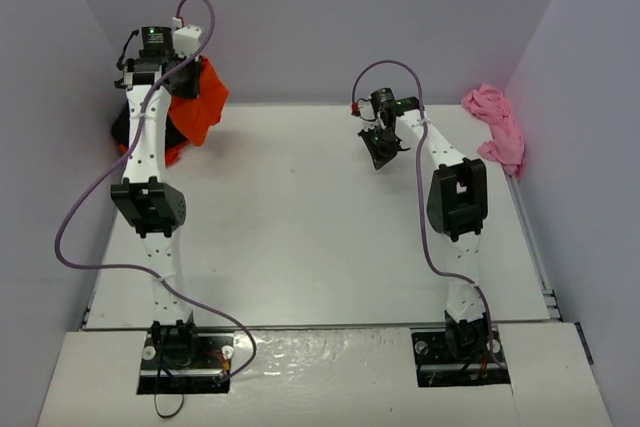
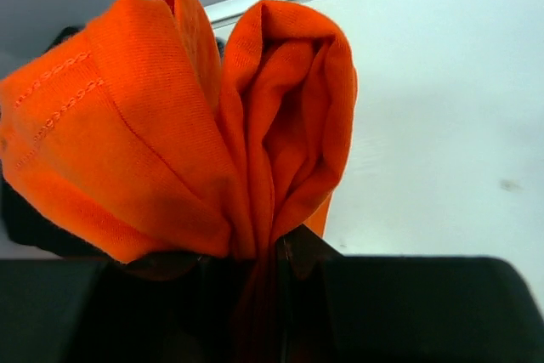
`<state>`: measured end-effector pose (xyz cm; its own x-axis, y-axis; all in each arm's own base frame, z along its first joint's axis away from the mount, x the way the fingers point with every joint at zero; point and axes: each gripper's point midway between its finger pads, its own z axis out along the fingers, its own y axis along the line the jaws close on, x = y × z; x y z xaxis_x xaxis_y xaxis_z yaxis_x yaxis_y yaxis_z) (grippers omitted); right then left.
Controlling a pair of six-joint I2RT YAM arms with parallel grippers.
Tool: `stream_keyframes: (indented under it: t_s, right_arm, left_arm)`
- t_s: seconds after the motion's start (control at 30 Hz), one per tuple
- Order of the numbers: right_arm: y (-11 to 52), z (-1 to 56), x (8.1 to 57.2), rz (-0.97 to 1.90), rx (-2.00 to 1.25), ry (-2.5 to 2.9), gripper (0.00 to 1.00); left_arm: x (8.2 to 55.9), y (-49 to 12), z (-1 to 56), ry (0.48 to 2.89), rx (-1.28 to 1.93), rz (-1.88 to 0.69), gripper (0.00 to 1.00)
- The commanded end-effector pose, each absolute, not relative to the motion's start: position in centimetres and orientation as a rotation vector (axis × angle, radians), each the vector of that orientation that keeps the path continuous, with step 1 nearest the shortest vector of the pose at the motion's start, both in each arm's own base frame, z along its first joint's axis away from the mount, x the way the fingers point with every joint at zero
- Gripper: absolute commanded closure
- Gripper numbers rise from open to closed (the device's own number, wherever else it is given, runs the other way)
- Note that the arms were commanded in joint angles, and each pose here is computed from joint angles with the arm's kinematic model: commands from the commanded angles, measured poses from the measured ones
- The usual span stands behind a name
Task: Fold and stack the t-shirts
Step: Neatly place the folded tshirt to the corner
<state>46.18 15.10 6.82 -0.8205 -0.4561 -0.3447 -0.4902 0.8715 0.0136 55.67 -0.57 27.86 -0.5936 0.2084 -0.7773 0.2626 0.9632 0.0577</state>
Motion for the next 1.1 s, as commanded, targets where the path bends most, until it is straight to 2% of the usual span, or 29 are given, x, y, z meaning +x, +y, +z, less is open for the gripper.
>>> stream_keyframes:
  t_s: [0.0, 0.2, 0.37, 0.53, 0.6, 0.8, 0.87, 0.9, 0.93, 0.97, 1.03, 1.07]
  right_arm:
    - [15.6, 10.4, 46.9, 0.131, -0.709, 2.617, 1.0]
    - [15.8, 9.3, 46.6, 0.117, -0.733, 2.64, 1.0]
    - [16.7, 8.8, 46.6, 0.101, -0.766, 2.637, 1.0]
    - [17.7, 8.1, 46.0, 0.065, -0.823, 2.638, 1.0]
    - [18.2, 8.1, 46.1, 0.055, -0.844, 2.629, 1.0]
    - [20.1, 7.0, 46.2, 0.049, -0.899, 2.628, 1.0]
    - [20.7, 6.7, 45.9, 0.046, -0.925, 2.631, 1.0]
    - [21.1, 6.5, 45.7, 0.045, -0.943, 2.63, 1.0]
    - [21.4, 6.4, 45.5, 0.044, -0.956, 2.627, 1.0]
    - [21.6, 6.5, 45.3, 0.041, -0.965, 2.625, 1.0]
    - [21.8, 6.4, 44.8, 0.036, -0.988, 2.625, 1.0]
    - [21.8, 6.4, 44.8, 0.037, -0.99, 2.624, 1.0]
  left_arm:
    - [59.2, 3.8, 29.5, 2.092, 0.307, 0.065, 1.0]
    - [62.6, 7.4, 25.5, 2.082, 0.216, 0.022, 1.0]
    - [63.6, 9.3, 23.0, 2.085, 0.159, -0.084, 1.0]
    - [63.6, 13.5, 22.5, 2.075, 0.073, -0.05, 1.0]
    - [62.7, 17.7, 22.7, 2.065, -0.015, -0.011, 1.0]
    - [60.7, 23.6, 25.5, 1.996, -0.092, 0.041, 1.0]
    - [60.5, 24.6, 25.1, 2.007, -0.091, 0.093, 0.92]
    - [60.4, 25.1, 24.9, 2.015, -0.097, 0.124, 0.78]
    - [60.4, 25.5, 24.6, 2.022, -0.11, 0.146, 0.69]
    - [60.4, 25.8, 24.2, 2.029, -0.125, 0.163, 0.65]
    - [60.3, 26.8, 23.2, 2.047, -0.149, 0.203, 0.45]
    - [60.2, 26.9, 23.1, 2.052, -0.141, 0.216, 0.44]
